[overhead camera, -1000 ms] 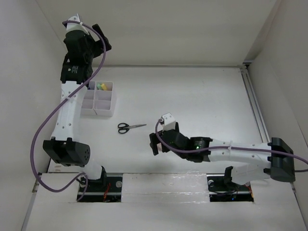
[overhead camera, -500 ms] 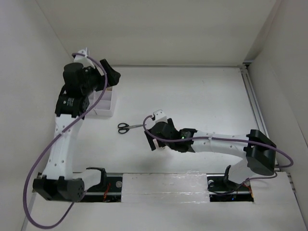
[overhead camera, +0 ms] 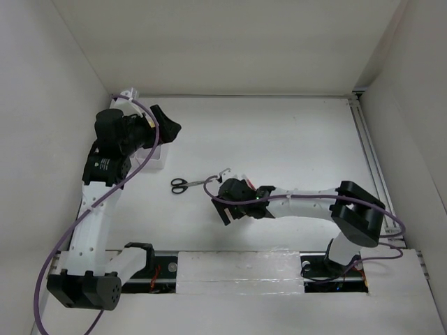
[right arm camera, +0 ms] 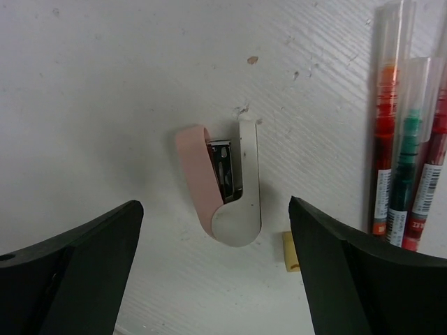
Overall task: Sort the stationery into containers
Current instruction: Pick up the stapler from the center of the board.
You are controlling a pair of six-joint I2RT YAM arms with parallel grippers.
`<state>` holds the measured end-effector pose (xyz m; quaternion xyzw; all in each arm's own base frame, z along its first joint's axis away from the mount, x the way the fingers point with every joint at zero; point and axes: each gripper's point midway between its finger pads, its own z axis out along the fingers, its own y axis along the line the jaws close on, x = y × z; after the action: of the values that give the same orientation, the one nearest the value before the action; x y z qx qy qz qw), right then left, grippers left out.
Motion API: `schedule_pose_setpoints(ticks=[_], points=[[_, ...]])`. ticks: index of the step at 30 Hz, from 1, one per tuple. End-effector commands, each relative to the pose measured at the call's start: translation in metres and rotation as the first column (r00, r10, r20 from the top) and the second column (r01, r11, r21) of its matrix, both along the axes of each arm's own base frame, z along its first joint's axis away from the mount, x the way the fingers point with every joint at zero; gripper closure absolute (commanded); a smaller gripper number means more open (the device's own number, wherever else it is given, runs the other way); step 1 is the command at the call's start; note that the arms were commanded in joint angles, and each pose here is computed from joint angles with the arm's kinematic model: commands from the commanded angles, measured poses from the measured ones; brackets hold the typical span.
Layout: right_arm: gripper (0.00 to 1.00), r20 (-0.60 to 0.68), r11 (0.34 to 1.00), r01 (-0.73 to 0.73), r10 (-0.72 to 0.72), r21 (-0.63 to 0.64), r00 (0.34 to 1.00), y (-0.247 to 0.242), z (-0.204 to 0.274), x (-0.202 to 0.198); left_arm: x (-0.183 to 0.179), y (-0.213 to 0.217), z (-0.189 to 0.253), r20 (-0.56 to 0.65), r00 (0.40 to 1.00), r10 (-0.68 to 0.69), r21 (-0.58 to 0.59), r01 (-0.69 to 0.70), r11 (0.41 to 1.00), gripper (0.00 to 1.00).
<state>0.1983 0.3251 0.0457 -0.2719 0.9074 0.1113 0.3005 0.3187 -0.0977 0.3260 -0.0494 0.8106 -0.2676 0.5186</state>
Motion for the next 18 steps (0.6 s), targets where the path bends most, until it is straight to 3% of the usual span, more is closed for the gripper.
schedule_pose_setpoints(ticks=[1,3,10,14,15,16,18], points=[[0.09,-0.001,0.998,-0.047,0.047,0.037,0.999,0.015,-0.004,-0.002,-0.005,-0.007,0.016,0.083,0.995,-0.047,-0.005,0.048,0.999,0.00],[0.11,-0.017,0.999,-0.047,0.047,0.008,0.999,0.013,-0.016,-0.003,-0.006,-0.008,0.016,0.083,0.995,-0.056,-0.007,0.057,0.998,0.00],[0.35,-0.029,0.999,-0.042,0.041,-0.028,0.999,0.015,-0.033,0.000,-0.007,-0.008,0.013,0.083,0.995,-0.056,-0.007,0.057,0.998,0.00],[0.74,-0.033,0.999,-0.029,0.027,-0.044,0.999,0.010,-0.039,-0.001,-0.009,-0.008,0.000,0.057,0.997,-0.056,-0.006,0.057,0.998,0.00],[0.95,-0.029,0.999,-0.015,0.014,-0.043,0.999,0.010,-0.039,0.001,-0.009,-0.008,0.000,0.057,0.997,-0.056,-0.006,0.057,0.998,0.00],[1.00,-0.025,0.999,0.007,-0.008,-0.033,1.000,0.008,-0.033,0.001,-0.010,-0.011,-0.007,0.042,0.997,-0.067,-0.021,0.068,0.997,0.00],[1.00,0.001,1.000,-0.002,0.002,-0.020,1.000,0.011,-0.021,-0.002,-0.014,-0.015,-0.021,0.014,0.996,-0.092,-0.040,0.093,0.995,0.00]])
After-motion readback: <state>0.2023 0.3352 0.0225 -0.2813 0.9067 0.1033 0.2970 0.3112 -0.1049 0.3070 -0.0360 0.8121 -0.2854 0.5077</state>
